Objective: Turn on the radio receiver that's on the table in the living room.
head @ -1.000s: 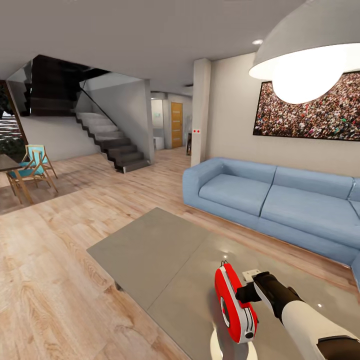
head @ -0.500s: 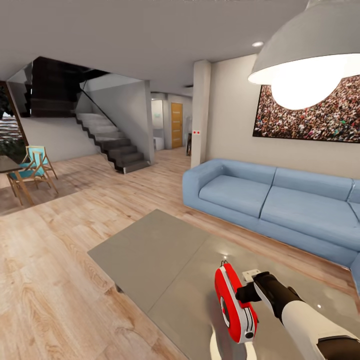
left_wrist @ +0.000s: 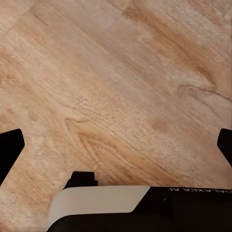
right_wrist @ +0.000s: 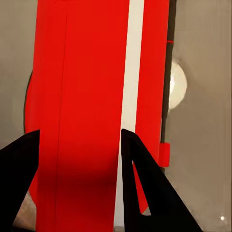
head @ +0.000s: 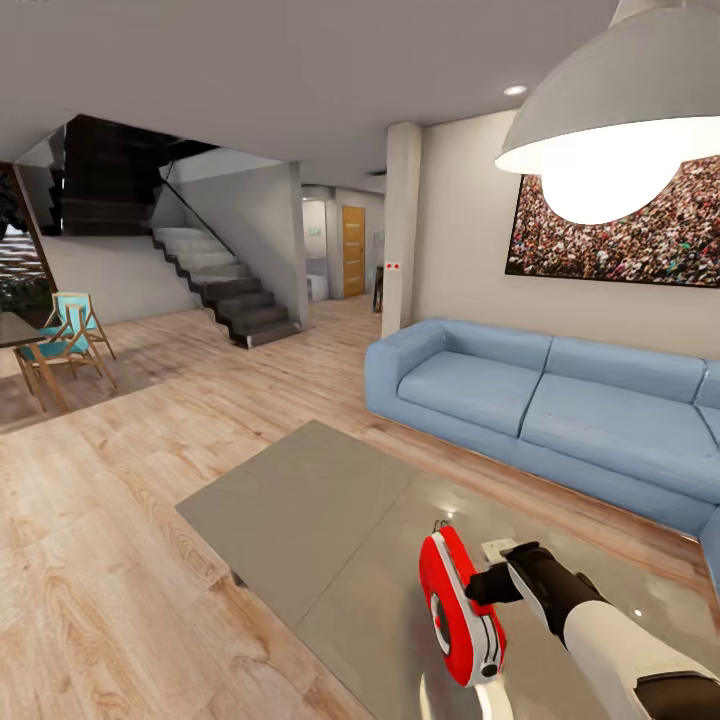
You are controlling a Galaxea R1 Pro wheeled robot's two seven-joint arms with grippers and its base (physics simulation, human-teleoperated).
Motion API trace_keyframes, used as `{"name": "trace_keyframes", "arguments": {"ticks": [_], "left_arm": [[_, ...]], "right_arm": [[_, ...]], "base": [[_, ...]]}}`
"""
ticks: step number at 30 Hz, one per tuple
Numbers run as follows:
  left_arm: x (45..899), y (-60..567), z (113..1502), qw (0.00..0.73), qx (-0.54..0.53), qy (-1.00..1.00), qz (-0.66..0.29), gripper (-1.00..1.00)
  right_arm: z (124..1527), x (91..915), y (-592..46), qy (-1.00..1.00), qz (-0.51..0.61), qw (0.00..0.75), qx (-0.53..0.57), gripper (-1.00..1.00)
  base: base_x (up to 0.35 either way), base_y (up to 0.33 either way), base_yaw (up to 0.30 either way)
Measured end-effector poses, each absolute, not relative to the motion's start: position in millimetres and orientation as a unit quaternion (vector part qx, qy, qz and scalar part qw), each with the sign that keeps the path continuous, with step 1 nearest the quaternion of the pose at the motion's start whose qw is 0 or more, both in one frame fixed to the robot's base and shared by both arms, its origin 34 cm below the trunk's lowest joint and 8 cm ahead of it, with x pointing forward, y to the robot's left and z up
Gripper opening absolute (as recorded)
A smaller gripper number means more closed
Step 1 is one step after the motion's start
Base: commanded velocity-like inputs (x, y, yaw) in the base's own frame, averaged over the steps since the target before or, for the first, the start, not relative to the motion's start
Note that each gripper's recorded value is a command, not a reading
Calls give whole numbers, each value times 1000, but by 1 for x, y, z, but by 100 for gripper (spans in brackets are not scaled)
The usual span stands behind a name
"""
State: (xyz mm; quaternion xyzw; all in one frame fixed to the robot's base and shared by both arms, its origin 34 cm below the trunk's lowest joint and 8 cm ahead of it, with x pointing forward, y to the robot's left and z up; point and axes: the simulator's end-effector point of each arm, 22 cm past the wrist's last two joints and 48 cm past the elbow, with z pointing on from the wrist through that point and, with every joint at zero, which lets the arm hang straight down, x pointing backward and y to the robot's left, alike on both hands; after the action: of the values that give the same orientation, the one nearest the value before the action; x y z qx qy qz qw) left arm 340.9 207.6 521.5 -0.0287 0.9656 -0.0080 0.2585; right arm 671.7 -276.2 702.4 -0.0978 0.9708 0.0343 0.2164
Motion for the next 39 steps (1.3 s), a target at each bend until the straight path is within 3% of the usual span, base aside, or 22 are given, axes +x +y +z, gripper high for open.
{"name": "trace_keyframes", "arguments": {"ticks": [8, 18, 26, 27, 39], "left_arm": [[342, 208, 522, 261, -29, 965, -6, 100], [349, 210, 526, 268, -30, 963, -6, 100], [393, 236, 549, 318, -26, 948, 9, 100], [401, 239, 555, 327, -26, 945, 11, -100], [460, 275, 603, 401, -64, 912, 51, -100]], "right_arm": [[719, 666, -236, 955, 147, 217, -138, -100], [728, 672, -239, 948, 156, 233, -147, -100], [745, 686, -238, 941, 155, 256, -156, -100], [748, 687, -236, 939, 159, 258, -159, -100], [776, 684, -206, 916, 232, 267, -190, -100]], "base": [[0, 0, 0], [0, 0, 0], [0, 0, 0], [0, 0, 0], [0, 0, 0]]}}
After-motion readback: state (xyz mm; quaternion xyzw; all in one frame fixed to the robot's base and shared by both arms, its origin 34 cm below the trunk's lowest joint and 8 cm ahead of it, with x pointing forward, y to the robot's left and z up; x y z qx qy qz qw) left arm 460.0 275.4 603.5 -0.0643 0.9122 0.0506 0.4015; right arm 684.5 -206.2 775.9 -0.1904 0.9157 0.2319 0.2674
